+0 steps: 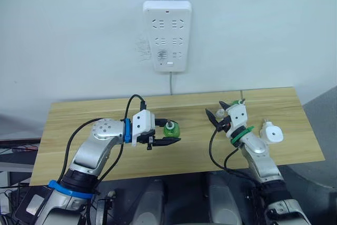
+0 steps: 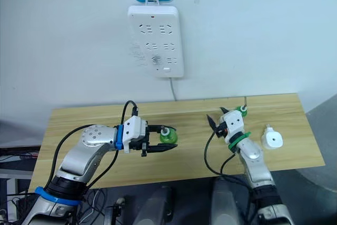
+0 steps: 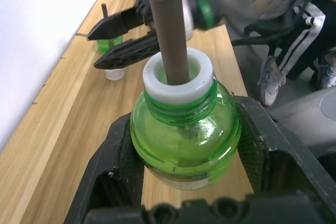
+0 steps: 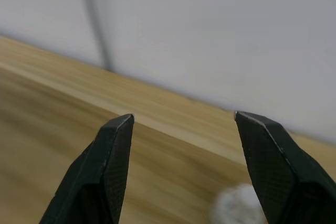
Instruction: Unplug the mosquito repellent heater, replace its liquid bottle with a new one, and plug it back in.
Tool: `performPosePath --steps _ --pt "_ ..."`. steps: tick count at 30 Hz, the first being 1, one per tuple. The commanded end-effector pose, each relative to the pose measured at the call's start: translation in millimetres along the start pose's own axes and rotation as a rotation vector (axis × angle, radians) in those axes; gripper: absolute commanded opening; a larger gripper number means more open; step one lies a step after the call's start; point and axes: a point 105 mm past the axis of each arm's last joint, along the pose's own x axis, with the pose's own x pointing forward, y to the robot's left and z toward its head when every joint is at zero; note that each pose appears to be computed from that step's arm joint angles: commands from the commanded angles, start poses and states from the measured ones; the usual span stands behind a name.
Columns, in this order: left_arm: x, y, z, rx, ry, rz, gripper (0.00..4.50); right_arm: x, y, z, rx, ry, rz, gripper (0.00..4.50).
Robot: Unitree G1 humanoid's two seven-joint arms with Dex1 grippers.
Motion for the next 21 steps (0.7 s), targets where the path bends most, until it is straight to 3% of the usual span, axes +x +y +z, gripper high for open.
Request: performPosePath --steps 1,3,6,9,15,21 --pt "6 5 5 0.051 -0.032 -0.015 2.23 -10 27 40 0.044 -0.032 0.221 3.06" --pt "11 9 5 0.066 -0.045 -0.016 2.23 -19 40 51 0.057 0.007 0.344 2.63" --pt "17 12 7 0.084 -0.065 -0.025 2.23 -31 61 60 0.049 0.077 0.514 1.58" --pt "21 11 8 0.098 -0.076 -0.045 2.23 -30 74 70 0.081 0.088 0.584 1.58" --pt "26 9 12 0.114 -0.092 -0.074 2.23 -7 80 76 0.086 0.054 0.538 1.58" --pt "25 8 13 0.118 -0.089 -0.084 2.23 -4 87 78 0.094 0.046 0.563 1.58"
